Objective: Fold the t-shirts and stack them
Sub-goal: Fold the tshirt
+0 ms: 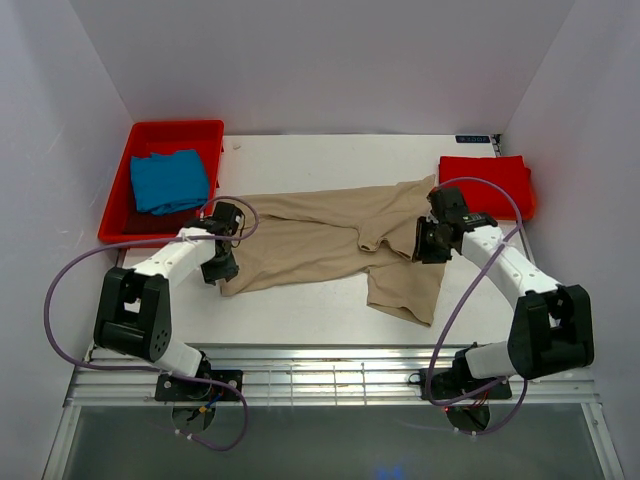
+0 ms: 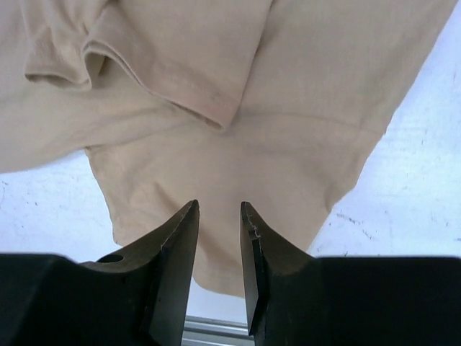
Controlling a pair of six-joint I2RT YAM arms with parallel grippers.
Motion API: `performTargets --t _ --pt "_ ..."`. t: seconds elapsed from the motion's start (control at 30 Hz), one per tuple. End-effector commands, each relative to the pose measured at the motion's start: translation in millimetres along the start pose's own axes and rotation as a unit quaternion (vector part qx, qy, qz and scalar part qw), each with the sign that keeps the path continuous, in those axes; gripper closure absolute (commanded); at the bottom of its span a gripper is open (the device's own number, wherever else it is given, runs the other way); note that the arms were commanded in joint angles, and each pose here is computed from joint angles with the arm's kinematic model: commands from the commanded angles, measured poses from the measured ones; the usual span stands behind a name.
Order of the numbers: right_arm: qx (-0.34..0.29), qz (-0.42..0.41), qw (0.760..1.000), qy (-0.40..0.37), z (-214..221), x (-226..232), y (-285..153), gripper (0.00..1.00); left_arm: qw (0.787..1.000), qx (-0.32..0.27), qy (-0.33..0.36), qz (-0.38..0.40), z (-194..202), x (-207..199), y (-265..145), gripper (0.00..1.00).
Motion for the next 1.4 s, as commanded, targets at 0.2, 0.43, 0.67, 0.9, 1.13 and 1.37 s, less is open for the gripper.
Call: performTargets --t 0.2,0.43,0.67,0.9,1.13,1.37 --pt "0.028 0.016 0.999 0.024 34 -14 -9 0.59 0.998 0.062 0.008 0.013 14 -10 19 0.54" --pt "0.038 0.027 0.999 0.028 44 -20 -11 0.58 0.997 0.08 0.011 0.017 21 -14 32 0.55" --pt "0.069 0.061 0.995 0.046 60 -29 -16 0.51 0.997 0.073 0.008 0.013 16 -12 23 0.6" --pt "0.101 0.08 0.99 0.062 87 -42 -19 0.48 0.996 0.082 0.021 0.018 13 -13 24 0.61" --pt "0.13 0.088 0.984 0.084 120 -57 -11 0.47 0.996 0.079 0.024 0.032 8 -15 21 0.61" --pt "0.124 0.094 0.984 0.086 119 -58 -2 0.5 0.996 0.075 0.033 0.032 2 -15 19 0.61"
Point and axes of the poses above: each gripper's point midway between its finger pads, its own y axis out along the fingers, its own x axis along the line the jaws close on, z = x × y, the point moved 10 cm from there along -y, back along the fingers, and after that the axes turned 13 degrees about y, right-handed, at the moved point
